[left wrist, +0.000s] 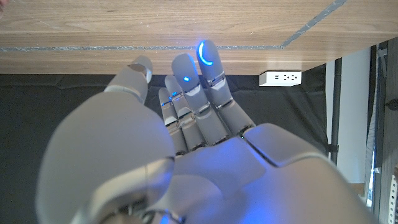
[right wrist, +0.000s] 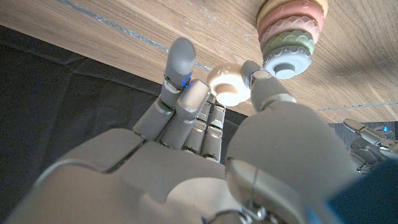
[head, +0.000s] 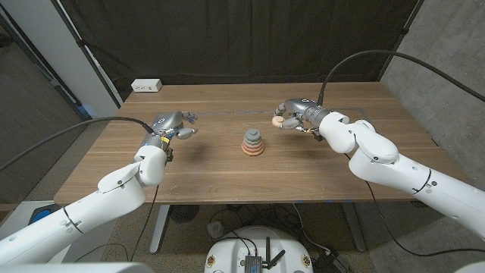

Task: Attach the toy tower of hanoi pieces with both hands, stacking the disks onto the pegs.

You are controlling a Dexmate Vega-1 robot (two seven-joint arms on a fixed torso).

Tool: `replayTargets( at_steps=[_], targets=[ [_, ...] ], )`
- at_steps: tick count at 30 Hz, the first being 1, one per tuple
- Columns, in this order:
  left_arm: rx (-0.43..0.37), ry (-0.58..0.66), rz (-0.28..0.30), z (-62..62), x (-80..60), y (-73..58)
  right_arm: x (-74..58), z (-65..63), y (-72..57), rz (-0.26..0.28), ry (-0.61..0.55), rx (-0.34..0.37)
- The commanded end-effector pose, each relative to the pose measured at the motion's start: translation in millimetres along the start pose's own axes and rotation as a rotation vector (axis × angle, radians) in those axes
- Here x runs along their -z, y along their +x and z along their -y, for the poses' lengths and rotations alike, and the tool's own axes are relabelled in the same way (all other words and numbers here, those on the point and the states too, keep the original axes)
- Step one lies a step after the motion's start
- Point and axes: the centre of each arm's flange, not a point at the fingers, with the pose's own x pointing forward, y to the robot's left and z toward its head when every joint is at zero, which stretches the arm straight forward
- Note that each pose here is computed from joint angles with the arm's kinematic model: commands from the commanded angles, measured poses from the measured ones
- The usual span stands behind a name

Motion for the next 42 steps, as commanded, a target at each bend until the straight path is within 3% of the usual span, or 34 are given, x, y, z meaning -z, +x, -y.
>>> replayTargets(
  at_steps=[1, 17, 34, 42],
  targets=[
    [0.008, -0.008, 0.025, 3.8, -4.0, 7.1, -6.9, 1.9, 8.0, 0.02, 0.0, -0.004],
    [0.007, -0.009, 0.027, 4.3, -3.7, 16.9, -18.9, 6.7, 22.8, 0.071, -0.03, -0.008],
    [0.011, 0.006, 0.027, 1.4, -3.1, 13.8, -37.5, 8.6, 30.1, 0.154, -0.039, -0.024],
    [0.021, 0.01, 0.031, 2.8, -5.1, 11.1, -42.0, 6.4, 33.1, 0.161, -0.048, -0.037]
  ],
)
